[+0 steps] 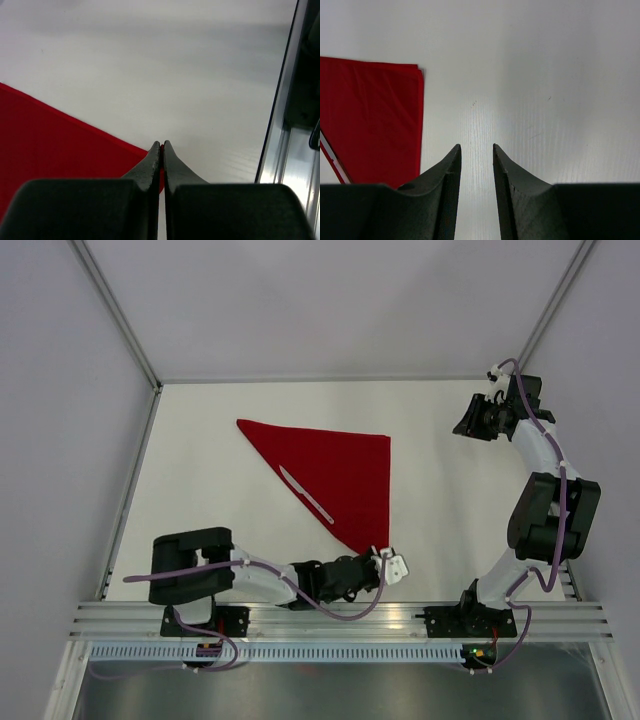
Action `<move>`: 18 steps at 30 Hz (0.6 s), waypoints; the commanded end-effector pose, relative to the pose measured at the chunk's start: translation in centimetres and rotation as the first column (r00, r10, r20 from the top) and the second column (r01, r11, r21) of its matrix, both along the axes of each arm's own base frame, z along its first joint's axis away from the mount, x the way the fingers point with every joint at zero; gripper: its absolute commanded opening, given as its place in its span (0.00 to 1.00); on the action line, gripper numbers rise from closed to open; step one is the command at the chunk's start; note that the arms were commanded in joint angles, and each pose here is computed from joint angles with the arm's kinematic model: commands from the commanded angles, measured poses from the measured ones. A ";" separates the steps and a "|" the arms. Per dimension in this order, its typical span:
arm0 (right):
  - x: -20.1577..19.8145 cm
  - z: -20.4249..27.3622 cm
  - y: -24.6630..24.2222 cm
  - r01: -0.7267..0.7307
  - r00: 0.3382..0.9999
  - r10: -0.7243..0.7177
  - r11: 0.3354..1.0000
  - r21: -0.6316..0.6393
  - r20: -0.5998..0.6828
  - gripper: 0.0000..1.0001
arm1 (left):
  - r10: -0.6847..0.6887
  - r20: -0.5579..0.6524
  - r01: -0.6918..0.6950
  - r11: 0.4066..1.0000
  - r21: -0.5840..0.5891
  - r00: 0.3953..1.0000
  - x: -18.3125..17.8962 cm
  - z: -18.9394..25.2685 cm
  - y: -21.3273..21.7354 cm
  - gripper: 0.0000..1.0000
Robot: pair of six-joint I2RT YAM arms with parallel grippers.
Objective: Fold the napkin, place the utensils inside, and roll it up
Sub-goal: Fold the napkin
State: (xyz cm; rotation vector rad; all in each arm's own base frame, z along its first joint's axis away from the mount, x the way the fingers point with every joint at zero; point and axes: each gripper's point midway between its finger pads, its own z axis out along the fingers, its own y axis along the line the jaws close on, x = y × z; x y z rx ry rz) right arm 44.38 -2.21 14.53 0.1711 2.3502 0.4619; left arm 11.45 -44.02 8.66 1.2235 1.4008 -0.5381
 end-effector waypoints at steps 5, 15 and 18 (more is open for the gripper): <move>0.7 1.2 0.0 -0.016 0.999 0.016 1.000 -0.001 0.032 0.37 | 0.039 -0.273 -0.098 0.974 -0.204 0.961 3.2 3.6 1.7 0.02; 0.6 1.2 0.3 -0.029 0.999 0.029 1.000 0.005 0.023 0.37 | 0.253 -0.431 -0.401 0.867 -0.297 0.866 12.2 5.8 8.5 0.02; 0.7 1.3 0.8 -0.040 0.999 0.040 0.999 0.002 0.023 0.37 | 0.317 -0.494 -0.506 0.803 -0.316 0.810 15.3 6.1 11.1 0.02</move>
